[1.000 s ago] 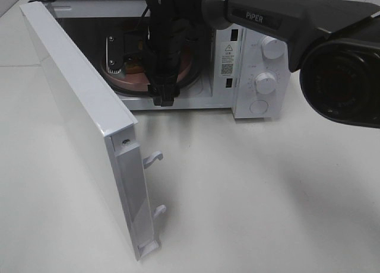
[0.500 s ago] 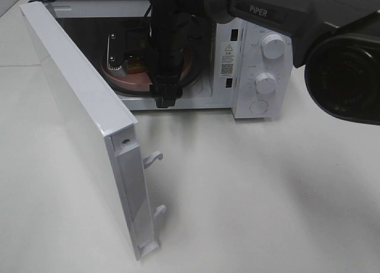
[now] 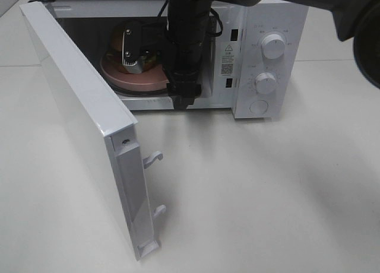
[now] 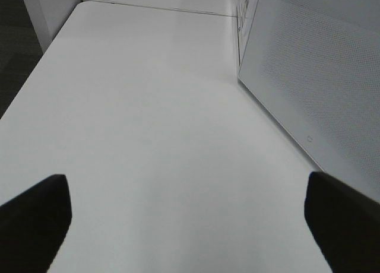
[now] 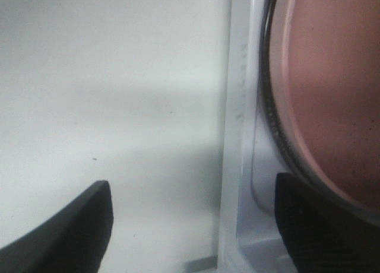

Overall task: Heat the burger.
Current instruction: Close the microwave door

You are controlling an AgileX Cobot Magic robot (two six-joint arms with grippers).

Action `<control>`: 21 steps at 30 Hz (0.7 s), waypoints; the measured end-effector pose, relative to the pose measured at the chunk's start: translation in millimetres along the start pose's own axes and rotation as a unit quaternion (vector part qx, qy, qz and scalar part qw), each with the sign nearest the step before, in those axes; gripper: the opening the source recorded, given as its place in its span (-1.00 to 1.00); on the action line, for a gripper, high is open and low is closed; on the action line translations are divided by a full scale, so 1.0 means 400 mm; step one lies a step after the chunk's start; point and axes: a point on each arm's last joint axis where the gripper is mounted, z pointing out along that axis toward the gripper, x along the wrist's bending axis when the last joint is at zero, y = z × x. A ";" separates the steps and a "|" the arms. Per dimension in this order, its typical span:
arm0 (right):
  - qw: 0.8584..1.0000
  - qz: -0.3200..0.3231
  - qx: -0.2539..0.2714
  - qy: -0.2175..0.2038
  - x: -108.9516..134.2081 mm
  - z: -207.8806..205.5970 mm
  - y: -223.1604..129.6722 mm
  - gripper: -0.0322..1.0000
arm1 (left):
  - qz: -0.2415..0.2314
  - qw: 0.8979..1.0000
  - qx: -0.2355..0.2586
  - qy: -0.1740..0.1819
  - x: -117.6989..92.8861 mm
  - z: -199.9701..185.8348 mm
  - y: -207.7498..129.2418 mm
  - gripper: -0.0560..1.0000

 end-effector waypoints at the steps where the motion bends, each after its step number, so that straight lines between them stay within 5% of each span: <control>1: 1.000 0.000 0.001 0.002 0.005 -0.003 -0.003 0.52 | 0.000 1.000 0.000 0.000 0.000 0.000 0.000 0.98; 21: 0.999 0.022 0.019 0.017 0.142 -0.157 -0.106 0.56 | 0.000 1.000 0.000 0.000 0.000 0.000 0.000 0.98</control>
